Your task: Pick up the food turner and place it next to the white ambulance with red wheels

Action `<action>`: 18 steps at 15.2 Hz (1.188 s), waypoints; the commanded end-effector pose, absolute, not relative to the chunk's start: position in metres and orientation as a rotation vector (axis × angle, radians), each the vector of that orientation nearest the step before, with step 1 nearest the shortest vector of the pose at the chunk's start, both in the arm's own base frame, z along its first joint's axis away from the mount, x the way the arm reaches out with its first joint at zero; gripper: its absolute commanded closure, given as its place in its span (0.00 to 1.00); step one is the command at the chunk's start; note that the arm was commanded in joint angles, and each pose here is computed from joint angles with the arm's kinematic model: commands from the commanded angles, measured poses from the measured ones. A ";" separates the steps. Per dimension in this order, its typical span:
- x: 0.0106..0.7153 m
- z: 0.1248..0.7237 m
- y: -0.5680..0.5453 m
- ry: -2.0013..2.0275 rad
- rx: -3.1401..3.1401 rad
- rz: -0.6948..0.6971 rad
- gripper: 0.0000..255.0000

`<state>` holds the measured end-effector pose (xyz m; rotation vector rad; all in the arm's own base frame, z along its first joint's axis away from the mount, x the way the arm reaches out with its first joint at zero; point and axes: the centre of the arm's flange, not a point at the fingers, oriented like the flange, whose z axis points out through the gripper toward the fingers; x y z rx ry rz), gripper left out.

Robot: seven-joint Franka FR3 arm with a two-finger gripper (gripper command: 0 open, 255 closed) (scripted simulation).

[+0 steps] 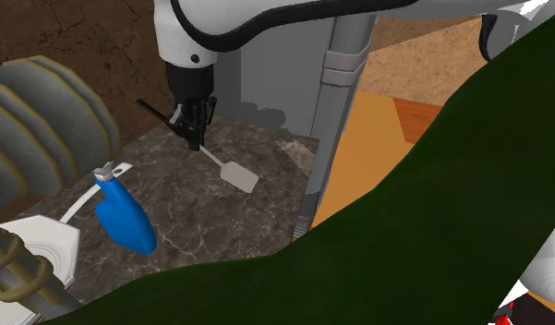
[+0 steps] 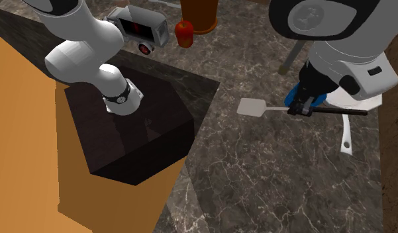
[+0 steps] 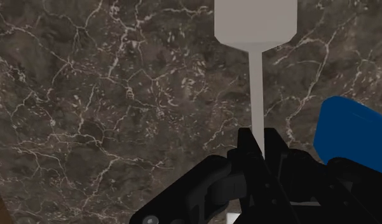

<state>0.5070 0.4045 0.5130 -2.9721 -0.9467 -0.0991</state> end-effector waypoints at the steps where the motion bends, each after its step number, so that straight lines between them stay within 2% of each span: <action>1: 0.507 0.523 0.404 -0.947 -2.972 -0.098 1.00; 8: 0.507 0.560 0.404 -0.947 -2.972 -0.098 1.00; 18: 0.377 0.560 0.382 -0.947 -2.972 -0.098 1.00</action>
